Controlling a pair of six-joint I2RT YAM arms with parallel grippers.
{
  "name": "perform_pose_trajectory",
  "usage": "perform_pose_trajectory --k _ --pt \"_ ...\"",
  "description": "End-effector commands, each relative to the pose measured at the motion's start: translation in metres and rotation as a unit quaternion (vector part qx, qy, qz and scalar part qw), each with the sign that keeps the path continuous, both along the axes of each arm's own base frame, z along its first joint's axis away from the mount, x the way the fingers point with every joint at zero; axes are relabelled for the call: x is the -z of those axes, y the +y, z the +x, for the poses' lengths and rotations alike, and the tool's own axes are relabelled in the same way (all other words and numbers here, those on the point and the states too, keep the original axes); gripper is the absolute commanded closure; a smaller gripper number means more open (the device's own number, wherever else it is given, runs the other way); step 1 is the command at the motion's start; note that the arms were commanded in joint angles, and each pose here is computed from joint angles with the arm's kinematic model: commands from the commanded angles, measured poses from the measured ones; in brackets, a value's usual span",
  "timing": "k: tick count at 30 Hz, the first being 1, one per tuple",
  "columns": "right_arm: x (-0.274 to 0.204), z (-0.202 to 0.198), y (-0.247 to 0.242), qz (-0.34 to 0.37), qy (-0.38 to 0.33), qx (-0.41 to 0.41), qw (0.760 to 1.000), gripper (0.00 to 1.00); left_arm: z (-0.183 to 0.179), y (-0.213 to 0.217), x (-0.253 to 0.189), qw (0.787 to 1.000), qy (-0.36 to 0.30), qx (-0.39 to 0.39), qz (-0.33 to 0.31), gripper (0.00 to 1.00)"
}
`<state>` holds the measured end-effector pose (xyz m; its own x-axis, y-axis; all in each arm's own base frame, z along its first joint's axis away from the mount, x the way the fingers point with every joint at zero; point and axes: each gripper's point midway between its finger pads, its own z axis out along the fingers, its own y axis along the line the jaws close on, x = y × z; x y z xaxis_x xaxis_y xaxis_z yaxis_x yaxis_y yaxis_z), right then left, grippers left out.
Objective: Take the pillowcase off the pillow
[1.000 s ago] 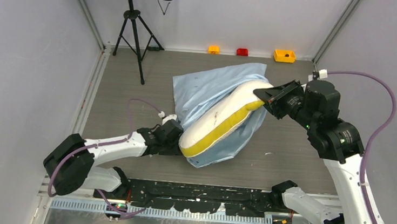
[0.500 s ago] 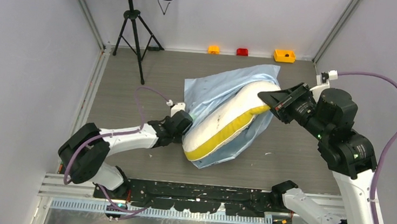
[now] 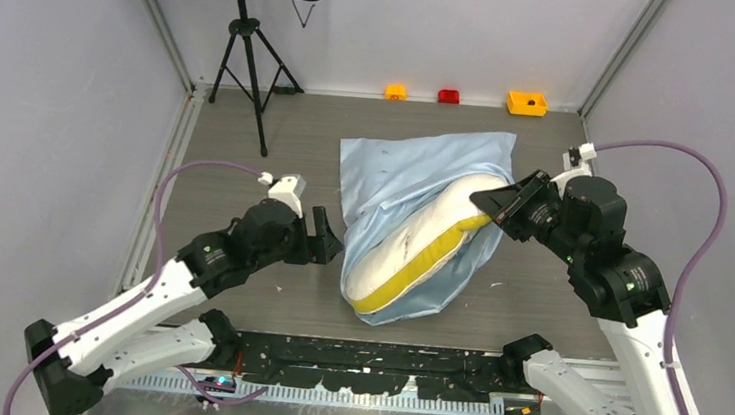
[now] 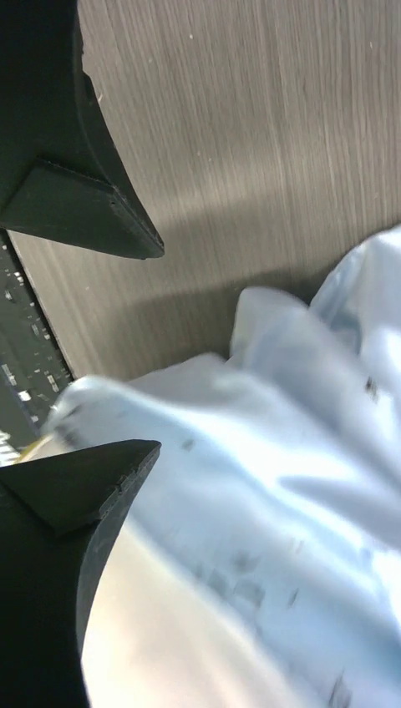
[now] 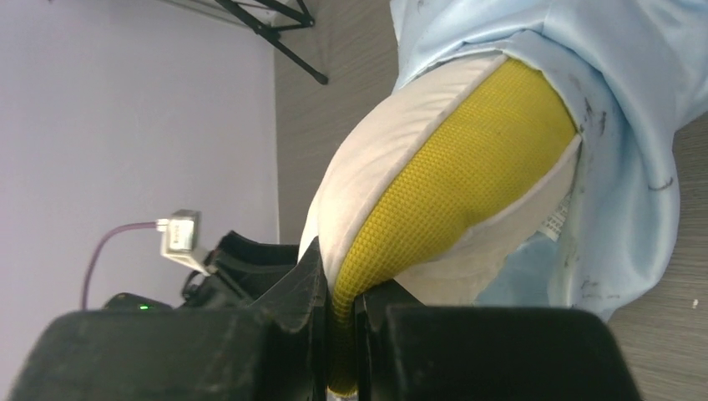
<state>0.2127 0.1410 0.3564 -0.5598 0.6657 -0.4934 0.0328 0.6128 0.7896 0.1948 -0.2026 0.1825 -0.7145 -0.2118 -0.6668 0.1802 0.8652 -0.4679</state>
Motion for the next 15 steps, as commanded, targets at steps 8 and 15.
perform_pose_trajectory --k 8,15 --pt "-0.020 -0.014 0.018 -0.010 -0.112 -0.097 0.989 1.00 -0.041 -0.059 -0.048 0.970 -0.027 0.224 -0.094 0.18" --pt "-0.024 -0.020 0.021 0.000 -0.114 -0.108 0.988 1.00 -0.013 -0.064 -0.022 0.979 -0.031 0.196 -0.040 0.22"
